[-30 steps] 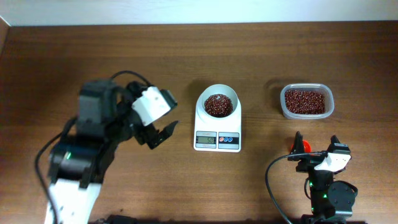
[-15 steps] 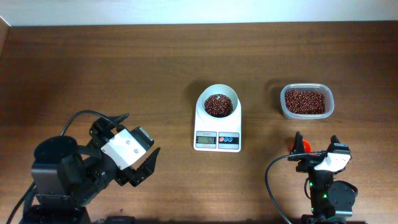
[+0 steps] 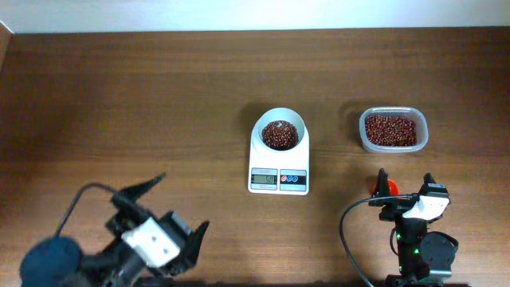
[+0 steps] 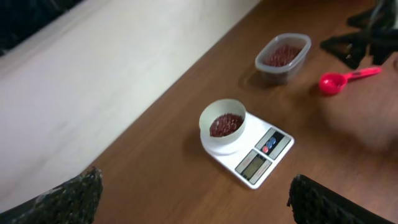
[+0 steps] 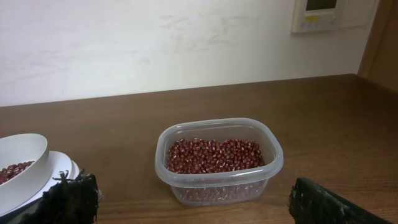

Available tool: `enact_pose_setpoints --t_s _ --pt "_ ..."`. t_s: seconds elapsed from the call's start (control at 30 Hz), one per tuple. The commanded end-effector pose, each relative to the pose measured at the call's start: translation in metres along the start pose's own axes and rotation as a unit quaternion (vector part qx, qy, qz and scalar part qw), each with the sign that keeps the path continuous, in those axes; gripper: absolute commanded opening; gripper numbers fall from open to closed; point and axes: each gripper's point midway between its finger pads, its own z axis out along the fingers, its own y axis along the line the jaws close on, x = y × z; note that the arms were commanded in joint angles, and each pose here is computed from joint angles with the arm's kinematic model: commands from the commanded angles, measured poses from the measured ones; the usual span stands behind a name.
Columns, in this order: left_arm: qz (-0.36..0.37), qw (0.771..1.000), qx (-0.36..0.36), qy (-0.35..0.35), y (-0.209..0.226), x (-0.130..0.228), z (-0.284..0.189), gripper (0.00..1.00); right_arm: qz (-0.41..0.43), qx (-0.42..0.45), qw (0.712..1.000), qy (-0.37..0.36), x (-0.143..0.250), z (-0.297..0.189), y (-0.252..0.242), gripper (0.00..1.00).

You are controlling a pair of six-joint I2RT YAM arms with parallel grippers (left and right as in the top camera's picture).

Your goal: Scoop and weigh 50g on scale

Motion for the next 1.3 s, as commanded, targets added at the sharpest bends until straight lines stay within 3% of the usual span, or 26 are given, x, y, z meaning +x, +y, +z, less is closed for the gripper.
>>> enact_pose_setpoints --t_s 0.0,0.1,0.27,0.47,0.63,0.8,0.9,1.27 --pt "-0.023 1.0 0.01 0.0 -0.016 0.003 -0.013 0.99 0.0 0.003 1.0 0.001 0.002 0.0 -0.001 0.99" --pt "-0.054 0.997 0.037 0.042 -0.032 0.024 -0.015 0.99 0.0 0.003 1.0 0.001 0.002 0.0 -0.001 0.99" --pt "-0.053 0.997 0.031 0.045 -0.03 0.025 -0.015 0.99 0.0 0.003 1.0 0.001 0.002 0.0 -0.001 0.99" --pt "-0.037 0.996 -0.051 0.056 -0.008 0.041 -0.014 0.99 0.0 0.003 1.0 0.001 0.002 0.0 -0.001 0.99" --pt "-0.133 0.976 -0.169 0.02 0.015 0.093 0.013 0.99 0.0 0.003 1.0 0.001 0.002 0.0 -0.001 0.99" --pt "-0.148 0.969 -0.197 -0.001 0.015 0.143 0.046 0.99 0.0 0.003 1.0 0.001 0.002 0.0 -0.001 0.99" --pt "-0.182 0.949 -0.256 -0.022 0.034 0.172 0.063 0.99 0.0 0.003 1.0 0.001 0.002 0.0 -0.001 0.99" --pt "-0.2 0.923 -0.328 -0.032 0.05 0.227 0.087 0.99 0.0 0.003 1.0 0.001 0.002 0.0 -0.001 0.99"
